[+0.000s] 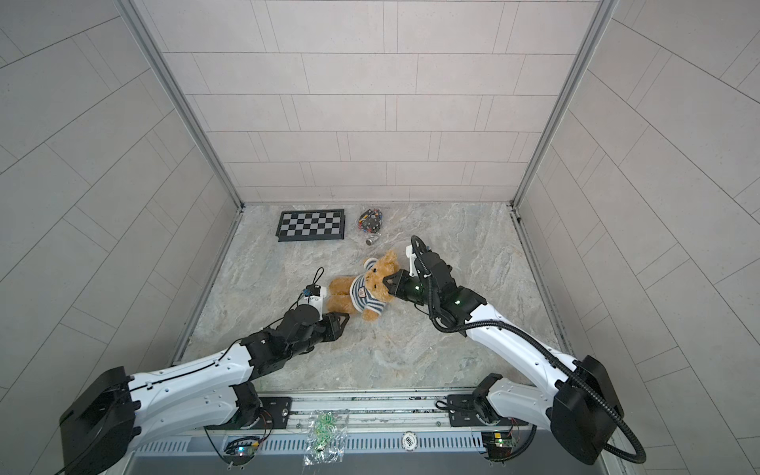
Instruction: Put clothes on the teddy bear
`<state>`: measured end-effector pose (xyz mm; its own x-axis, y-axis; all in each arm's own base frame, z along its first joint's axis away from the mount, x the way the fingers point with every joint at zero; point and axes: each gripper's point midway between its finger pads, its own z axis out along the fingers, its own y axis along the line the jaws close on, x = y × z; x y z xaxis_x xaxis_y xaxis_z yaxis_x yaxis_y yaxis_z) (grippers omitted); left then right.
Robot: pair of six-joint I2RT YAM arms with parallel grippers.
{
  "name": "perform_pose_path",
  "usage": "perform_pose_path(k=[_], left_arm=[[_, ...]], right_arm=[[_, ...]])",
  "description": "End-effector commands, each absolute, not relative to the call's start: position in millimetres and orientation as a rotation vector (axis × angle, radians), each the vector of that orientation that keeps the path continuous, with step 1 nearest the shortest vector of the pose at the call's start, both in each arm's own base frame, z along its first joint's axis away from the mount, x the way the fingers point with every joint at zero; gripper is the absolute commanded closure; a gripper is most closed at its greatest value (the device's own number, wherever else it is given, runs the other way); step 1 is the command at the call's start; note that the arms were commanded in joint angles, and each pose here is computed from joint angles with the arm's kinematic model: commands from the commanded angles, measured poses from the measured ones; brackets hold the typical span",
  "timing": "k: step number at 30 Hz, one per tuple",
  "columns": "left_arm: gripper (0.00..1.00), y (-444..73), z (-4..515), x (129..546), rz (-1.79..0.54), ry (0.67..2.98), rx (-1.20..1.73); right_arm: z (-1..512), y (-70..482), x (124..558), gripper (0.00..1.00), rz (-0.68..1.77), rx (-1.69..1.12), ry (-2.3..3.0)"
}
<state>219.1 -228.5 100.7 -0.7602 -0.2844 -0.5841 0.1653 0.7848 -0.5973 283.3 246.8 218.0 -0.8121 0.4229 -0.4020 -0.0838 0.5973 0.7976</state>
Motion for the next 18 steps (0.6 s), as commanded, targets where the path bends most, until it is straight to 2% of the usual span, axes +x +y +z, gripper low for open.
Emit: perform_pose_path(k=[1, 18], left_arm=[[0.61, -240.8, 115.8, 224.8, -0.945, 2.178, -0.082], [0.6, -258.7, 139.6, 252.2, -1.008, 1.999, -0.123]], right_arm=[[261.4, 247.1, 288.3, 1.0, 1.289, 0.376, 2.097], [303.1, 249.7, 269.3, 1.0, 1.364, 0.432, 1.998]])
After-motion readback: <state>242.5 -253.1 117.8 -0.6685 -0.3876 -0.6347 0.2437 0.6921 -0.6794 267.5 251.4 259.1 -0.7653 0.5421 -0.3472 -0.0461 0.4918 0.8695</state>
